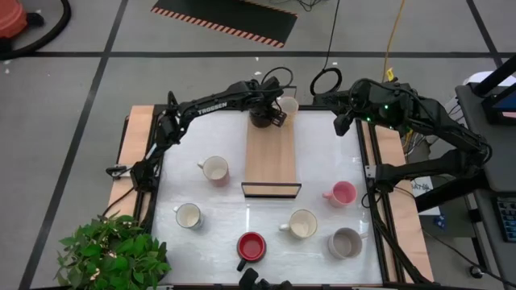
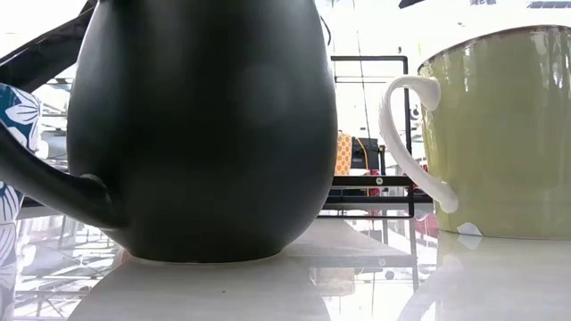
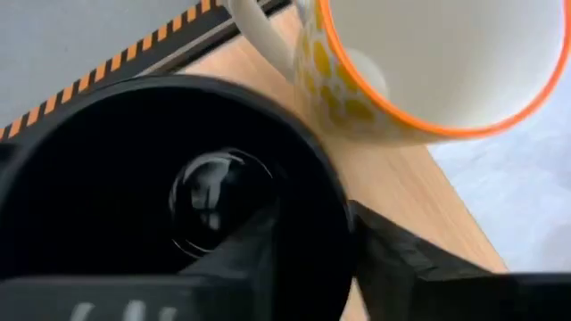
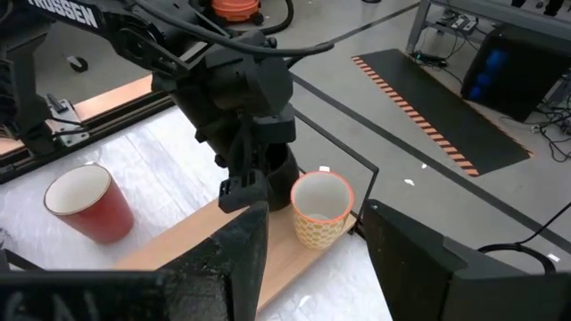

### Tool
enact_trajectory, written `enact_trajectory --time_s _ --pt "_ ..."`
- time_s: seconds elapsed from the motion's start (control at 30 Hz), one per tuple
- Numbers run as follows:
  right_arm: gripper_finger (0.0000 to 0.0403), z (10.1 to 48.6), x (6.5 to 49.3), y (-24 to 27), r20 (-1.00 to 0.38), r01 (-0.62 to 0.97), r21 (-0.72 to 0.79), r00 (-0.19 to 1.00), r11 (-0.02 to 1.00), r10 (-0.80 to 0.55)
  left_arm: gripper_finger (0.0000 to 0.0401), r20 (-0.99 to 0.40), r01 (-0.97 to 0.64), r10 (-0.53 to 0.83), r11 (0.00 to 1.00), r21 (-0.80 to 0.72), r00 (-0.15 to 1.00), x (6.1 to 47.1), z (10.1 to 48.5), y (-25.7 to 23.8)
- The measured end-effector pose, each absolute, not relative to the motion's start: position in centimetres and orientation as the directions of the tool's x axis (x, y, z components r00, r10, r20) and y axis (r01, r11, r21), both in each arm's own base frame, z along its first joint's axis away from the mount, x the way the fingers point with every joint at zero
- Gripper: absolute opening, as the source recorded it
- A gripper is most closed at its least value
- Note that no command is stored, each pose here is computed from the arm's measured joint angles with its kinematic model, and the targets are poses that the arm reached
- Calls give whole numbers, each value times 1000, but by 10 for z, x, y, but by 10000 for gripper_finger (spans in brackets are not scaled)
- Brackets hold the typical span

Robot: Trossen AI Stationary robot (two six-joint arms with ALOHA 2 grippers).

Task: Place coffee mugs
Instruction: Put the top black mug on the shelf

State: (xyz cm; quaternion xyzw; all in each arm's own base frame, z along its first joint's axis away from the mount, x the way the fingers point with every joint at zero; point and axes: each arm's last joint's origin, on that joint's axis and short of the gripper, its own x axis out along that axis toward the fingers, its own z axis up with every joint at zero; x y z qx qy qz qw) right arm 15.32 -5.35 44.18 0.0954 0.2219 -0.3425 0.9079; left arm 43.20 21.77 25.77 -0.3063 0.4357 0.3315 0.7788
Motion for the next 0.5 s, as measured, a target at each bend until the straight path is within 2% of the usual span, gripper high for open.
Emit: enact_trajectory --time_s 0.13,0.27,0.5 --pt "176 442 153 -54 -469 664 21 667 747 -580 191 -880 -800 281 577 -163 382 432 258 218" --pt "176 441 154 -54 -474 665 18 663 747 -579 233 -881 -811 281 559 -171 380 430 260 217" --pt "176 437 159 -55 -503 666 -2 644 746 -577 250 -868 -799 285 572 -185 406 422 284 207"
